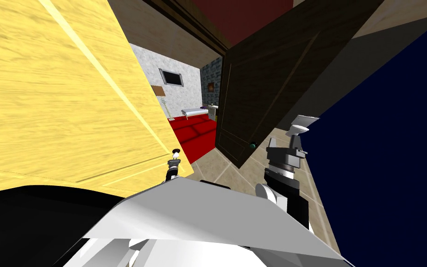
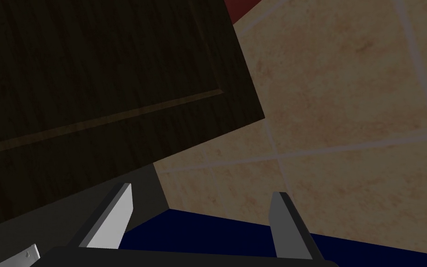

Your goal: Pull the door open

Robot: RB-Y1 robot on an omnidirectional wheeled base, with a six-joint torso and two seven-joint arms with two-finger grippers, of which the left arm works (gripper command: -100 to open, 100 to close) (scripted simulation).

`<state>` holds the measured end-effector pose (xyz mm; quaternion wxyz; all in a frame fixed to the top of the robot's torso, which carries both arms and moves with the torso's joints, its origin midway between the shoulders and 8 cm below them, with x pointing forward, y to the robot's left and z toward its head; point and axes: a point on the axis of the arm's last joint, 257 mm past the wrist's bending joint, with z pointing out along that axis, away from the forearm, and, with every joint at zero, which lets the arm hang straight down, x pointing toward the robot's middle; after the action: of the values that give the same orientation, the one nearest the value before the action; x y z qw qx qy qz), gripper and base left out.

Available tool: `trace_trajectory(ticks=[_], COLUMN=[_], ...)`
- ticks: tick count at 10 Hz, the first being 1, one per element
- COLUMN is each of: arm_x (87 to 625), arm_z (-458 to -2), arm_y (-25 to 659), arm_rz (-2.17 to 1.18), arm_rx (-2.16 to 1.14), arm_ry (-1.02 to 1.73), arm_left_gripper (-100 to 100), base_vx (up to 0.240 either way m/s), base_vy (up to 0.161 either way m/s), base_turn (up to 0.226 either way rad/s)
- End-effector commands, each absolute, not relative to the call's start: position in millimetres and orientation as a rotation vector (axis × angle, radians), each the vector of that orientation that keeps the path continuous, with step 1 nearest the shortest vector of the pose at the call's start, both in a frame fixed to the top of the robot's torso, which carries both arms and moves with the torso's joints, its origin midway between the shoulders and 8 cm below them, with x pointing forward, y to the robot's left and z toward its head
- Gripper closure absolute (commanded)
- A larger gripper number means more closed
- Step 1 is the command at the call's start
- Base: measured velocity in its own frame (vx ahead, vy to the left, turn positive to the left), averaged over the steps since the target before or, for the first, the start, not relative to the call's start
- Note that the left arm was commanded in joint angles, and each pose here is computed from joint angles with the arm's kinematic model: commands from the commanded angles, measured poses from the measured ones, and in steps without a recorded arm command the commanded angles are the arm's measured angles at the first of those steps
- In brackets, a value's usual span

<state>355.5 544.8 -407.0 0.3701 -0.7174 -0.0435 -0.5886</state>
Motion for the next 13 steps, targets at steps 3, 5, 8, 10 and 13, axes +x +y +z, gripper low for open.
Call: trace_trajectory(ticks=[3, 5, 8, 10, 13], arm_x=[365.3, 364.9, 364.6, 364.2, 364.2], arm_z=[-392.2, -392.1, -392.1, -392.1, -392.1], arm_y=[550.6, 552.1, 553.7, 555.2, 555.2], arm_rz=[-1.609, -1.630, -1.652, -1.673, -1.673], arm_rx=[-1.819, -1.823, -1.827, -1.830, -1.830], arm_ry=[-0.219, -0.258, -0.298, -0.338, -0.338], arm_left_gripper=[100, 100, 100, 100, 100], base_vx=[-0.042, -0.039, -0.009, -0.024, -0.011], base_vy=[-0.004, -0.004, -0.002, -0.003, -0.002], base_turn=[-0.060, -0.046, -0.012, -0.038, -0.006])
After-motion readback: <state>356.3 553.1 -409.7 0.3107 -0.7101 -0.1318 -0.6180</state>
